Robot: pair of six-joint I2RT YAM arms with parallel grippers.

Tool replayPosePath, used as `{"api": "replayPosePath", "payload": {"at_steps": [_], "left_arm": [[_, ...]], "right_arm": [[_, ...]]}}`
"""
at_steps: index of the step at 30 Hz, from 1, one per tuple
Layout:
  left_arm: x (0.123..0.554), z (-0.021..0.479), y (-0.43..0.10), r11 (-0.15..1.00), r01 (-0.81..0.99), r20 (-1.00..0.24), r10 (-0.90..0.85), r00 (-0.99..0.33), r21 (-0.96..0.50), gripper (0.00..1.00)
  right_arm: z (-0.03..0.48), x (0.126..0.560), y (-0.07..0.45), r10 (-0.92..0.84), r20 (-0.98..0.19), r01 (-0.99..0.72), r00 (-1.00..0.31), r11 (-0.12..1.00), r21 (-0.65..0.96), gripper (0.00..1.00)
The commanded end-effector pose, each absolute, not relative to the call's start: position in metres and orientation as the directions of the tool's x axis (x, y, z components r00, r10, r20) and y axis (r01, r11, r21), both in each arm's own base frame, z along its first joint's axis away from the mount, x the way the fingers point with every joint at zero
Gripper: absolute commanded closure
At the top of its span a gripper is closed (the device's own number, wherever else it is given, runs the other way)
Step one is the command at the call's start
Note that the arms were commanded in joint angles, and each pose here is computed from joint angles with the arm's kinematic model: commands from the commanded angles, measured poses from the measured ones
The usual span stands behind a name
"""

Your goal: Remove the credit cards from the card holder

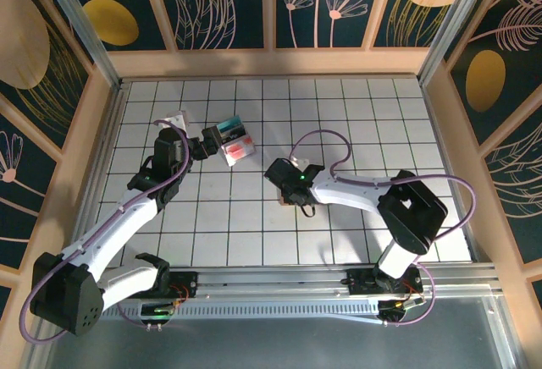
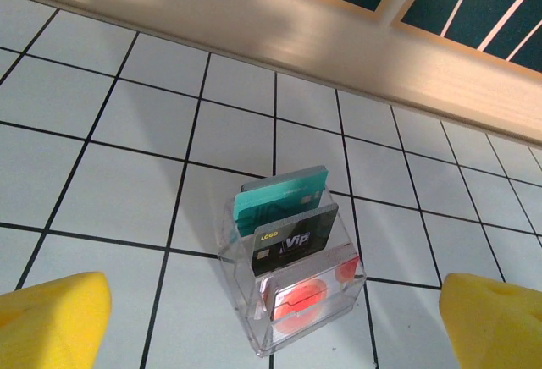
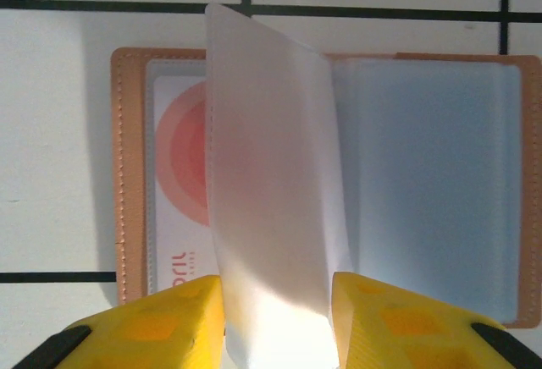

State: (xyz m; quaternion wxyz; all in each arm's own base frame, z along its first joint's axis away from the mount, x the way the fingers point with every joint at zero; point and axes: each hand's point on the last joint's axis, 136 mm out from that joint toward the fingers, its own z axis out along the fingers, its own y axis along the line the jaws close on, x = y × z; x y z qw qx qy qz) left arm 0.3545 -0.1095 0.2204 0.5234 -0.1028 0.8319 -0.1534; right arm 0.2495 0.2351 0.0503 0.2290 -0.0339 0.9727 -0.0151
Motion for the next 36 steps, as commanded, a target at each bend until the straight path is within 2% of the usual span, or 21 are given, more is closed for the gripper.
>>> {"api": "replayPosePath", "payload": {"at_steps": [1,11,17,36], "left_arm": [[0.354,0.232,-0.114,0.927,0.026,-0.855,-0.333,-0.398,-0.374,0.01],[0.351,0.232,-0.128,0.930,0.063,-0.863,-0.309,-0.399,-0.362,0.01],[0.342,0.220,-0.154,0.940,0.113,-0.874,-0.249,-0.416,-0.321,0.01],[0.300,0.116,-0.252,0.962,0.236,-0.837,0.015,-0.547,-0.136,0.01]], "right_arm": [[0.071,0.258,0.219,-0.021,-0.502,0.022,-0.864,0.997,-0.078,0.62],[0.064,0.262,0.190,0.045,-0.499,0.084,-0.866,0.995,-0.056,0.61],[0.055,0.264,0.174,0.086,-0.486,0.118,-0.870,0.992,-0.037,0.66],[0.018,0.277,0.153,0.094,-0.420,0.113,-0.902,0.993,-0.020,0.72]]}}
